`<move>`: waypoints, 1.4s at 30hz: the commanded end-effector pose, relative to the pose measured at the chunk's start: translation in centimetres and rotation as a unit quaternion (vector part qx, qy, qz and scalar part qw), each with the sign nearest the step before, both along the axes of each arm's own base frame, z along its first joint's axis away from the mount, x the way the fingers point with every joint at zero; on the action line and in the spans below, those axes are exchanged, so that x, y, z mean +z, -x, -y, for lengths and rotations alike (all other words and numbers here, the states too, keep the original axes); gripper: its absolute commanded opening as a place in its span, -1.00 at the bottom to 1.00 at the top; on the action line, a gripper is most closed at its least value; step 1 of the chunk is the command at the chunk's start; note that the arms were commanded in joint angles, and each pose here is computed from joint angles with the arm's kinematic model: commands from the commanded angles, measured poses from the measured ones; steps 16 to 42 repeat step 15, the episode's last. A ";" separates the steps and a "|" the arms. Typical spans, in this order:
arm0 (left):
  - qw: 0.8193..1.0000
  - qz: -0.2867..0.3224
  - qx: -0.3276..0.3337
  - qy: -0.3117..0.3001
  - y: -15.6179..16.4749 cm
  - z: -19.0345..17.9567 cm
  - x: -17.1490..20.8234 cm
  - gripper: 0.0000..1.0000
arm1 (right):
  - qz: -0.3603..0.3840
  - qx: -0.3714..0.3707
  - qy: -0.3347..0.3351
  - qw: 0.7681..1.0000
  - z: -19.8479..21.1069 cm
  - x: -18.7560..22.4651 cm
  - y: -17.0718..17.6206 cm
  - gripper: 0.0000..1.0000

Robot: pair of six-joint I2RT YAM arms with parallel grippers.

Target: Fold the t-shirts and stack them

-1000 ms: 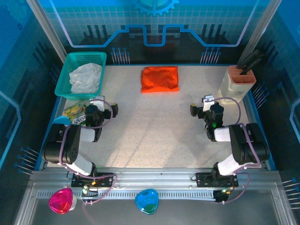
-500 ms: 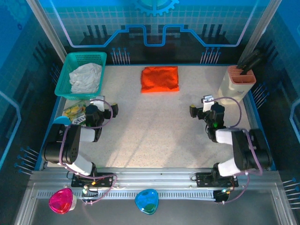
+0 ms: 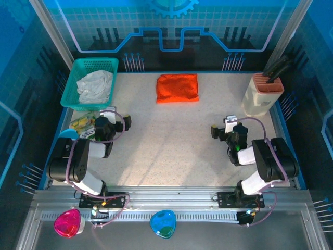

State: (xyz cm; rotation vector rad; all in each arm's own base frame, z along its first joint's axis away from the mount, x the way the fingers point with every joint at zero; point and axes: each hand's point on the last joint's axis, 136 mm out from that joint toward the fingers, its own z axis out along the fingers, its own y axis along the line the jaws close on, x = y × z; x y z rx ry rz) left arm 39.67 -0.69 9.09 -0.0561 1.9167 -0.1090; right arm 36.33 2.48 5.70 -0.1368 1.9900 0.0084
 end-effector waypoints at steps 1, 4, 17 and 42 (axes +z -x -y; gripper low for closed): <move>1.000 0.006 -0.010 0.001 -0.1 0.3 0.4 0.99 | 0.063 -0.005 -0.012 0.998 0.3 4.4 -3.2 0.99; 1.000 0.005 -0.010 0.001 -0.2 0.3 0.4 0.99 | 0.052 -0.010 -0.009 0.999 0.3 4.2 -3.5 0.99; 1.000 0.005 -0.003 0.000 -0.2 0.1 0.4 0.99 | 0.050 -0.004 -0.008 0.999 0.1 4.2 -3.5 0.99; 1.000 0.005 -0.003 0.000 -0.2 0.1 0.4 0.99 | 0.050 -0.004 -0.008 0.999 0.1 4.2 -3.5 0.99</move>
